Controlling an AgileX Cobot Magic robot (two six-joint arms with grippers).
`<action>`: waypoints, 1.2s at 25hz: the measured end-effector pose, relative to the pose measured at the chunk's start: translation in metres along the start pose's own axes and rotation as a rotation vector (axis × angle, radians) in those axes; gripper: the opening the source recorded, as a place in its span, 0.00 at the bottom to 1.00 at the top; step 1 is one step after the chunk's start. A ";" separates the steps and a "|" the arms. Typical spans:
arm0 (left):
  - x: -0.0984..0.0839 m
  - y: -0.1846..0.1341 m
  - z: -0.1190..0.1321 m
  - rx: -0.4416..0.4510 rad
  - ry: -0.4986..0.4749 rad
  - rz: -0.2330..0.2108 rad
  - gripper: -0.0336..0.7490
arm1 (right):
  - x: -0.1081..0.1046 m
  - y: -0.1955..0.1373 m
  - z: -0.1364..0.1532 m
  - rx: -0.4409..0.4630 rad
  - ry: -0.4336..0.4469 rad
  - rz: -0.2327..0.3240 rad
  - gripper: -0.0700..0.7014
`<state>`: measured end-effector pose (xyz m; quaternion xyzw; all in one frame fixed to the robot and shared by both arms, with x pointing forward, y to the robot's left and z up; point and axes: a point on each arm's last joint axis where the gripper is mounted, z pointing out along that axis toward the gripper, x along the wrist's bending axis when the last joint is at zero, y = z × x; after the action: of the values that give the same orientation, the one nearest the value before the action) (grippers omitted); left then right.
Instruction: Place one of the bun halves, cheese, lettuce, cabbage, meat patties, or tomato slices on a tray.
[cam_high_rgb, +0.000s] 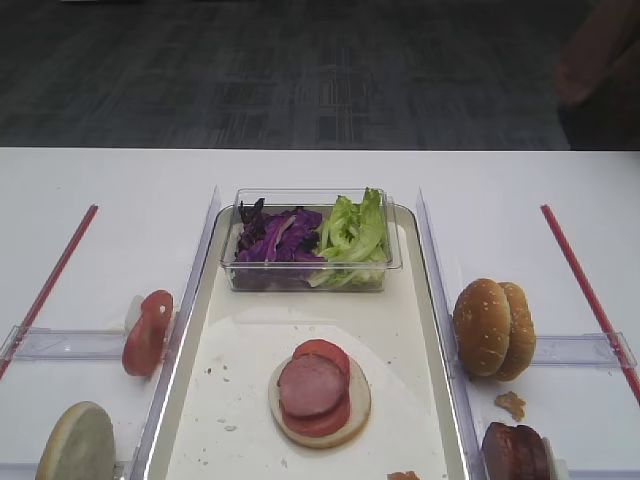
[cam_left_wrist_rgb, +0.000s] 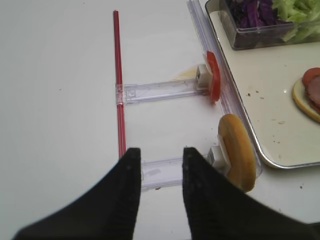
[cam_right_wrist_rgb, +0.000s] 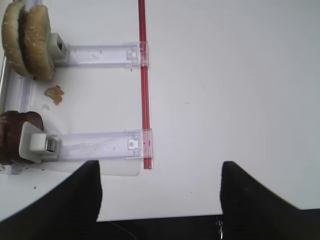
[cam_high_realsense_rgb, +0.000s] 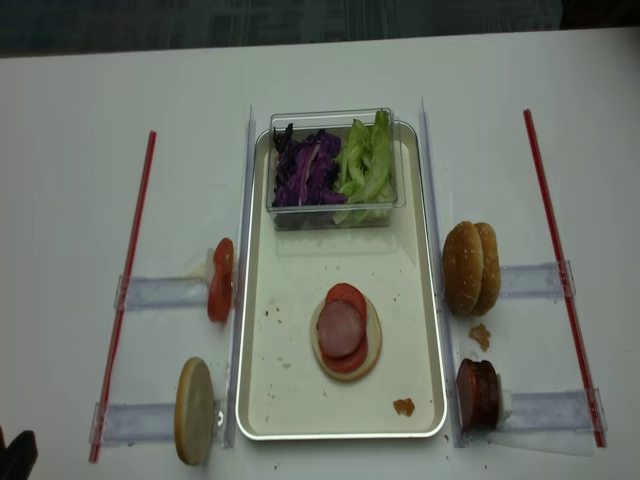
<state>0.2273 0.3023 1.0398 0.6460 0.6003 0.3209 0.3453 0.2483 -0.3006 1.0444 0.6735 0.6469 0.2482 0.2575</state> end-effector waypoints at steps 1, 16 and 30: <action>0.000 0.000 0.000 0.000 0.000 0.000 0.29 | 0.000 -0.003 -0.003 -0.027 0.001 0.001 0.75; 0.000 0.000 0.000 -0.002 0.000 0.000 0.29 | -0.002 -0.024 -0.019 -0.190 -0.001 0.003 0.65; 0.000 0.000 0.000 -0.002 0.000 0.000 0.29 | 0.000 -0.017 -0.007 -0.276 0.008 -0.006 0.62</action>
<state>0.2274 0.3023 1.0399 0.6458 0.6001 0.3214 0.3459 0.2312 -0.3003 1.0381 0.6286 0.6097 0.3368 0.3460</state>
